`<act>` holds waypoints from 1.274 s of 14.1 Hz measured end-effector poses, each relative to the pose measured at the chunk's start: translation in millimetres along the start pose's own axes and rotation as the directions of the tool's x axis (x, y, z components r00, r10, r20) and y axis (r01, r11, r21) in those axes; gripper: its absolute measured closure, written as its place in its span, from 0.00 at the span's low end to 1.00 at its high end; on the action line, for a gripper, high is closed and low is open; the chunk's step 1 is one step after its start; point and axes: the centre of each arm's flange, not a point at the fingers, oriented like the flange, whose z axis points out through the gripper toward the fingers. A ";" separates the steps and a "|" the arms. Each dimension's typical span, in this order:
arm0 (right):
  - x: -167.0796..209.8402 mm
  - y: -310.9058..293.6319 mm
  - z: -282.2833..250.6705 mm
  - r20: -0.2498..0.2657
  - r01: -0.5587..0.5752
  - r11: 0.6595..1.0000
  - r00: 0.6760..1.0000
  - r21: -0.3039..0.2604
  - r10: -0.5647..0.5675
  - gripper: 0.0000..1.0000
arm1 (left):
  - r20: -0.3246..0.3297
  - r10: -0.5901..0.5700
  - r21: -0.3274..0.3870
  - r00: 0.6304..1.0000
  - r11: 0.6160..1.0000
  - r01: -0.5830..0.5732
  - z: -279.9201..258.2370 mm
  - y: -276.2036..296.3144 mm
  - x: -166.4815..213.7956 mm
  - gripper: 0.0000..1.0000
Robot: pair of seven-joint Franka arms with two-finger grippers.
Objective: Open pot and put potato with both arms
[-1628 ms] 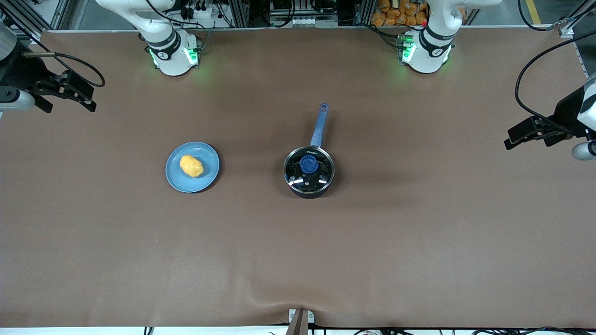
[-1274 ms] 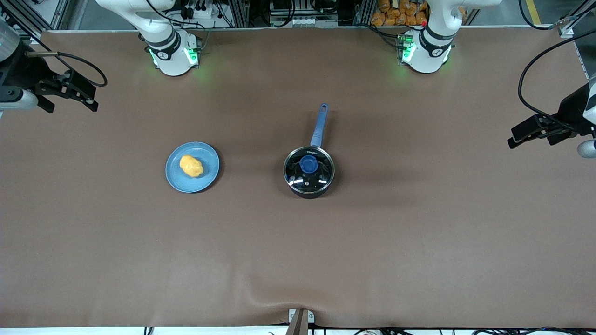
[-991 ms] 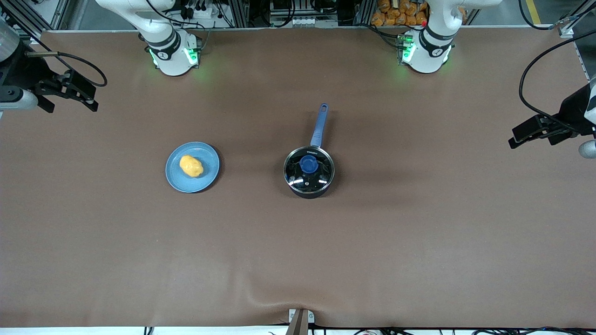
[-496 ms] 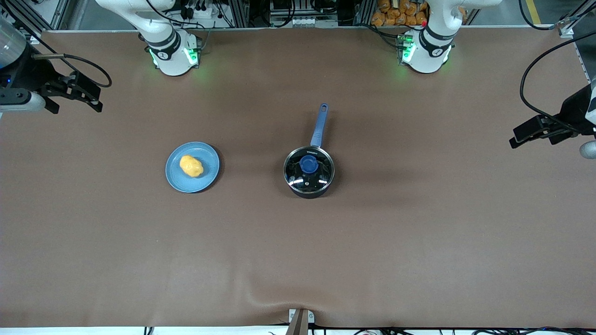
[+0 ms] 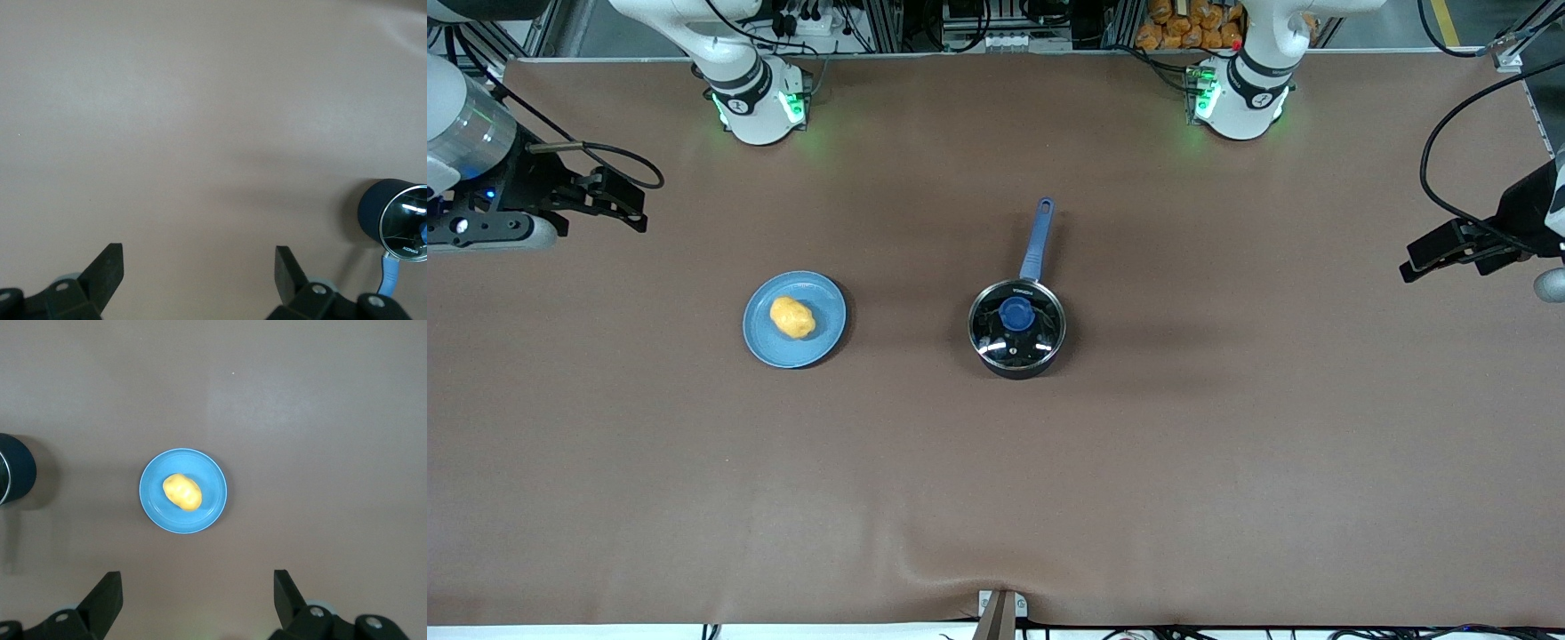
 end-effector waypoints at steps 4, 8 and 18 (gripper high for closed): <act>-2.6 0.3 0.2 0.016 0.000 1.000 1.000 -0.002 0.000 0.00 | 0.004 0.003 0.000 1.000 1.000 -0.003 1.4 1.7 -0.4 0.00; -3.2 0.1 0.0 0.019 -0.001 1.000 1.000 0.004 0.001 0.00 | 0.008 0.008 0.000 1.000 1.000 -0.008 3.7 4.4 -1.1 0.00; -4.1 4.3 -0.9 0.023 -0.009 1.000 1.000 0.007 0.009 0.00 | 0.095 -0.081 -0.030 0.992 0.996 0.084 106.6 229.1 -36.8 0.00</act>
